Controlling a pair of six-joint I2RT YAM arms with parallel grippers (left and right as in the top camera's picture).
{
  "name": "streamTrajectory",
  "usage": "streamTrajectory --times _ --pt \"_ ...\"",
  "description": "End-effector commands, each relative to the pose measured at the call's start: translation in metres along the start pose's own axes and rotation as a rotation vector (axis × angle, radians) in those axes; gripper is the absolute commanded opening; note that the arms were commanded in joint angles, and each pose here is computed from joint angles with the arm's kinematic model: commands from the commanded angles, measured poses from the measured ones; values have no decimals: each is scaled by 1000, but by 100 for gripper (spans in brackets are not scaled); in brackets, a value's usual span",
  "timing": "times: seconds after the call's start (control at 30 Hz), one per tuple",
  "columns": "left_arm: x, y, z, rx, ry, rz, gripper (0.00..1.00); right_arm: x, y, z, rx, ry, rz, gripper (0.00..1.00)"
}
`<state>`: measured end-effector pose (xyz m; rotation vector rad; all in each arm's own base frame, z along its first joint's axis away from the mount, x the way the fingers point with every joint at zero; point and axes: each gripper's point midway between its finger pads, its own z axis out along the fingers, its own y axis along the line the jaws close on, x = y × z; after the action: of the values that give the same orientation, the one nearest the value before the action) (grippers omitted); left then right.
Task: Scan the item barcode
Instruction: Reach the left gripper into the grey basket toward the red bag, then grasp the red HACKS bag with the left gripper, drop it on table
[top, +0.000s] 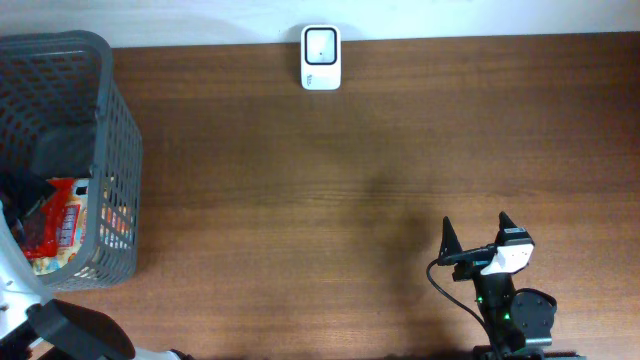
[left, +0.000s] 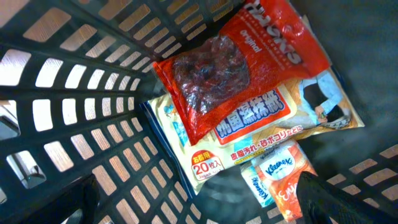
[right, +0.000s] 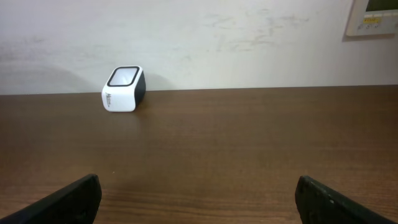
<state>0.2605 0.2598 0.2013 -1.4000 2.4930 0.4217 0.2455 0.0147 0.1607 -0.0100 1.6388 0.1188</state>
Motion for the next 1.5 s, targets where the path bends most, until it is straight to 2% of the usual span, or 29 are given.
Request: streamTrajectory --times 0.0,0.33,0.43,0.53,0.67,0.83,0.93,1.0,1.1,1.23,1.37,1.47 --pt "0 1 5 -11 6 -6 99 3 3 0 -14 4 -7 99" --pt "8 4 12 -23 43 11 99 3 3 0 -15 4 -7 99" --pt "10 -4 12 25 57 123 99 3 3 0 -15 4 -7 98" --pt "10 -6 15 31 59 148 100 3 3 0 -15 4 -7 98" --pt "12 -12 34 29 100 257 99 3 3 0 -14 4 -7 98" --pt "7 -20 60 24 123 261 84 3 3 0 -14 4 -7 98" --pt "11 -22 68 27 154 267 84 3 3 0 -14 4 -7 98" --pt "13 -25 73 39 164 277 77 3 3 0 -14 4 -7 98" --pt "19 -35 81 98 197 390 80 3 3 0 -14 4 -7 99" --pt "4 -38 92 78 144 390 80 3 3 0 -15 4 -7 98" --pt "-13 -44 97 79 65 381 71 3 3 0 -15 4 -7 98" --pt "-16 -47 107 78 51 398 70 3 3 0 -14 4 -7 99"
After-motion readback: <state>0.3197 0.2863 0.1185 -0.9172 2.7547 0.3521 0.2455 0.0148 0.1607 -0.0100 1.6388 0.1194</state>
